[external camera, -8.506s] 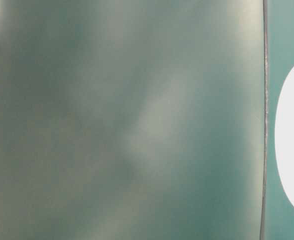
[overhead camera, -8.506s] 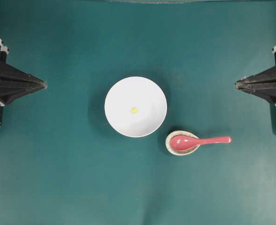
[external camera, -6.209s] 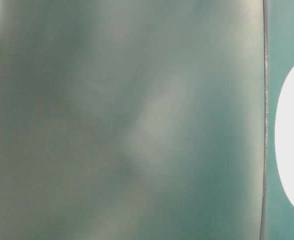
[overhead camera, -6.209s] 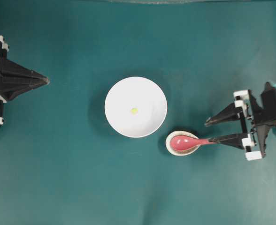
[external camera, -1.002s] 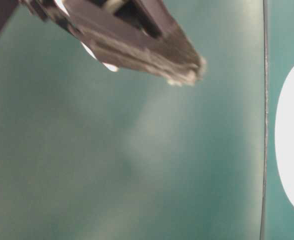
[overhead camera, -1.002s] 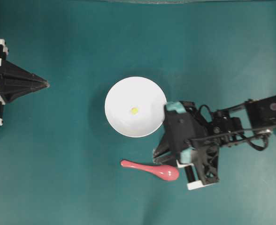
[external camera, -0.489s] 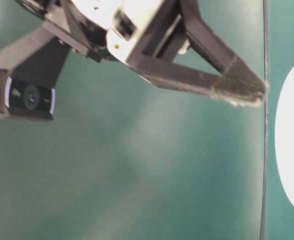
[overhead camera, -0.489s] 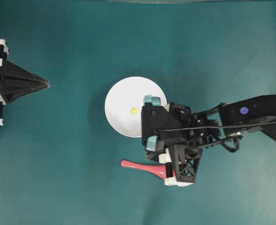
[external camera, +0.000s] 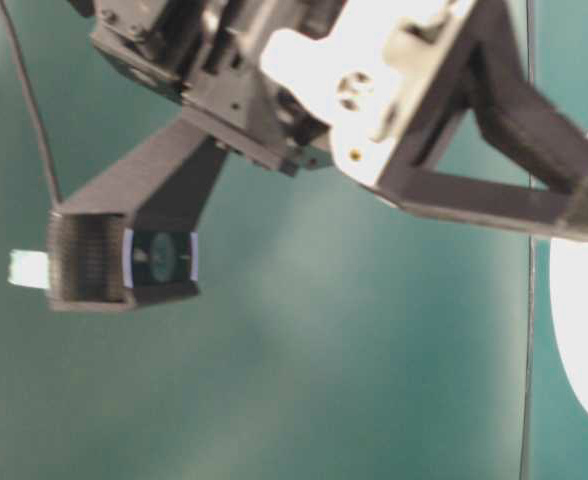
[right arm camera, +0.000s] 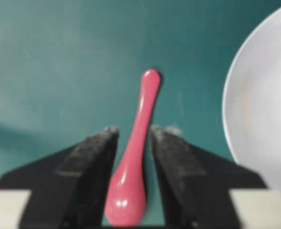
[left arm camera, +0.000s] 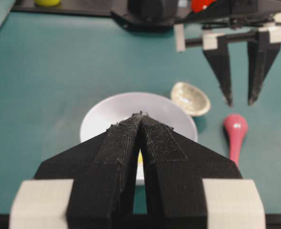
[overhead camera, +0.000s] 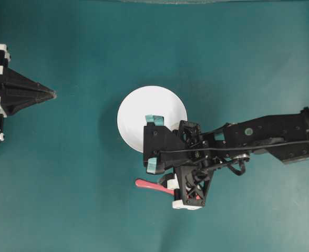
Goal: Scoop the yellow hexagonal prism block from the bowl with a spoon using the right arm.
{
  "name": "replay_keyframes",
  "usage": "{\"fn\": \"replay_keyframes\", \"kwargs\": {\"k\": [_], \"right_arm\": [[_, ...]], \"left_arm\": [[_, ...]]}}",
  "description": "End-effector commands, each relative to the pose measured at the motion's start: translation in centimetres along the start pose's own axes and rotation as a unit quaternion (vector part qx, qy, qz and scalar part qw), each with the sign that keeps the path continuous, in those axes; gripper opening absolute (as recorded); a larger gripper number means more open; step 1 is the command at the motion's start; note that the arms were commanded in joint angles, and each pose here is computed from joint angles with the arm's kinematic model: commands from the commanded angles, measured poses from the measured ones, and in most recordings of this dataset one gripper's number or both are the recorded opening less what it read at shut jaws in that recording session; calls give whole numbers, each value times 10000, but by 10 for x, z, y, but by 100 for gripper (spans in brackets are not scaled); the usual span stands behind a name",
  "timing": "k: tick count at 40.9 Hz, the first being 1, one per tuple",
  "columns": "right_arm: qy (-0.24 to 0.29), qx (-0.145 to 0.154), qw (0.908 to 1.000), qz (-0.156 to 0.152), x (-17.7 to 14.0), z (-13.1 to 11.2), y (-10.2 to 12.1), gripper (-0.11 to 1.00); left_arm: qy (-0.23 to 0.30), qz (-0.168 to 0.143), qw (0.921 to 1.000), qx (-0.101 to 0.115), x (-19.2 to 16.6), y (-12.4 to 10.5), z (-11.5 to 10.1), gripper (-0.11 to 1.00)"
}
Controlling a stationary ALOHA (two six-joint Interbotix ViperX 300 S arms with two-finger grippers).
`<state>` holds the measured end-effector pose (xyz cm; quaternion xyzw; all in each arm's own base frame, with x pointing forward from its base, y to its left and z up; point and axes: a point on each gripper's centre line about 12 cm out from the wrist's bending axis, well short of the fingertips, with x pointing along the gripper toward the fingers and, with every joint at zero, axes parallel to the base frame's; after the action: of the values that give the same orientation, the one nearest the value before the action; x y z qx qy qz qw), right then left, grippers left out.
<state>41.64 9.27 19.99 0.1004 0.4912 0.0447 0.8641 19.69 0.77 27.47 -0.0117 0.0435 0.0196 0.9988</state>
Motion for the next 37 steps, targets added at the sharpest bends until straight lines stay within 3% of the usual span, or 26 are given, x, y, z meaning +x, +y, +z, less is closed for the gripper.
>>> {"fn": "replay_keyframes", "kwargs": {"k": [1,8,22,37], "right_arm": [[-149,-1,9999,34,-4,9,2,44],[-42,67,10000,-8,12,5,0,47],[245,647,9975,-135,42,-7,-7,54],[256,591,9979,-105,56,-15,-1,63]], "left_arm": [[-16,14,10000,-1,2,1,2,-1],[15,14,10000,-1,3,1,1,-1],[15,14,10000,-1,3,1,1,-1],[23,15,10000,-2,3,1,1,-1]]}}
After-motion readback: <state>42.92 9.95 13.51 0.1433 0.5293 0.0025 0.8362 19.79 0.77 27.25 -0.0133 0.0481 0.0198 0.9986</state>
